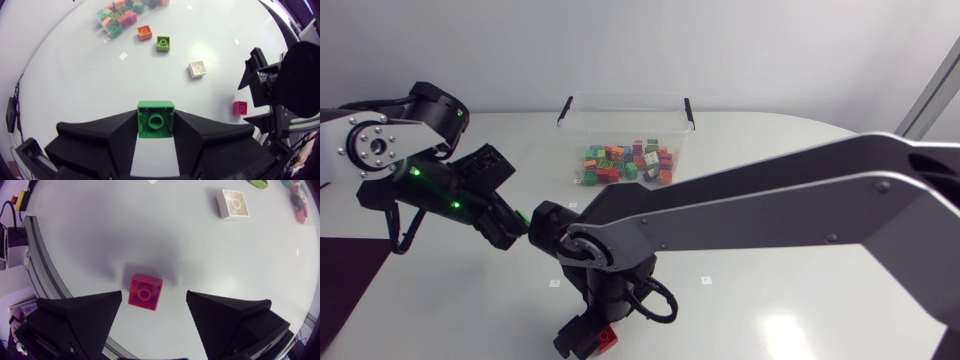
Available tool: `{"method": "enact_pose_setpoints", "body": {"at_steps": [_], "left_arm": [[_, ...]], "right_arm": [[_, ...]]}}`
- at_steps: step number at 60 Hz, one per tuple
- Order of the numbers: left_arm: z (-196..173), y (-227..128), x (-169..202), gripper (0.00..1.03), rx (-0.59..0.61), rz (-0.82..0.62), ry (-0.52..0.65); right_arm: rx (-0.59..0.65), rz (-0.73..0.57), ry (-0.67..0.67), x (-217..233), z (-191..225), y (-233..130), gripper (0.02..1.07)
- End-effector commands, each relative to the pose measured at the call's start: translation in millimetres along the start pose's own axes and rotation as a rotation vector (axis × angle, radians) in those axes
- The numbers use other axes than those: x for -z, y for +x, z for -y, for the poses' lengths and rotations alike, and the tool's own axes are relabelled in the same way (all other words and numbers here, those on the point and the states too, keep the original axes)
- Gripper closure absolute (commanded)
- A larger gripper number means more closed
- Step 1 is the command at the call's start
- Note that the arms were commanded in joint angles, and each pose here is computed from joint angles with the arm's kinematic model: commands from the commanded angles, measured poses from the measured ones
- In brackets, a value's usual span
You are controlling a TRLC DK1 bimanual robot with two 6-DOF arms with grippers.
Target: Place the duplo bricks in the container
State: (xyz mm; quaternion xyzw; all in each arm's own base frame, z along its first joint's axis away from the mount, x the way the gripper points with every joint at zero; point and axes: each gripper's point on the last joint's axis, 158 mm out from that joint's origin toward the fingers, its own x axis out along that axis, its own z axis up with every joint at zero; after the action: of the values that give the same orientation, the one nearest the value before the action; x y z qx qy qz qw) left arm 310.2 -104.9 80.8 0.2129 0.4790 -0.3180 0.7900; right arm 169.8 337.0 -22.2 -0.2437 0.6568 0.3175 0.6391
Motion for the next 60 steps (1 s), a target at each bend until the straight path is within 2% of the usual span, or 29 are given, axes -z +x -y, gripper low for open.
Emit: {"method": "enact_pose_setpoints", "body": {"at_steps": [1, 18, 28, 36, 44, 51, 54, 60], "left_arm": [[-9, -15, -22, 0.77, -0.023, 0.077, -0.032], [-36, -36, -66, 0.77, -0.069, 0.228, -0.084], [-47, -39, -84, 0.77, -0.087, 0.277, -0.099], [-56, -41, -100, 0.77, -0.102, 0.316, -0.107], [-67, -42, -119, 0.77, -0.108, 0.351, -0.125], [-76, -41, -136, 0.77, -0.109, 0.374, -0.133], [-79, -40, -142, 0.77, -0.104, 0.384, -0.137], [-86, -38, -157, 0.77, -0.106, 0.403, -0.139]], "right_arm": [[0.008, -0.028, 0.023, 3, -3, 8, 0.19], [0.032, -0.022, 0.025, 1, -3, 14, 0.37], [0.04, -0.014, 0.016, 1, -3, 19, 0.52], [0.043, -0.023, 0.011, 3, -2, 22, 0.57], [0.04, -0.025, 0.008, 4, -1, 27, 0.7], [0.039, -0.02, 0.012, 7, 3, 24, 0.72], [0.035, -0.005, 0.019, 6, 6, 19, 0.77], [0.029, 0.024, 0.039, 6, 14, 4, 0.77]]}}
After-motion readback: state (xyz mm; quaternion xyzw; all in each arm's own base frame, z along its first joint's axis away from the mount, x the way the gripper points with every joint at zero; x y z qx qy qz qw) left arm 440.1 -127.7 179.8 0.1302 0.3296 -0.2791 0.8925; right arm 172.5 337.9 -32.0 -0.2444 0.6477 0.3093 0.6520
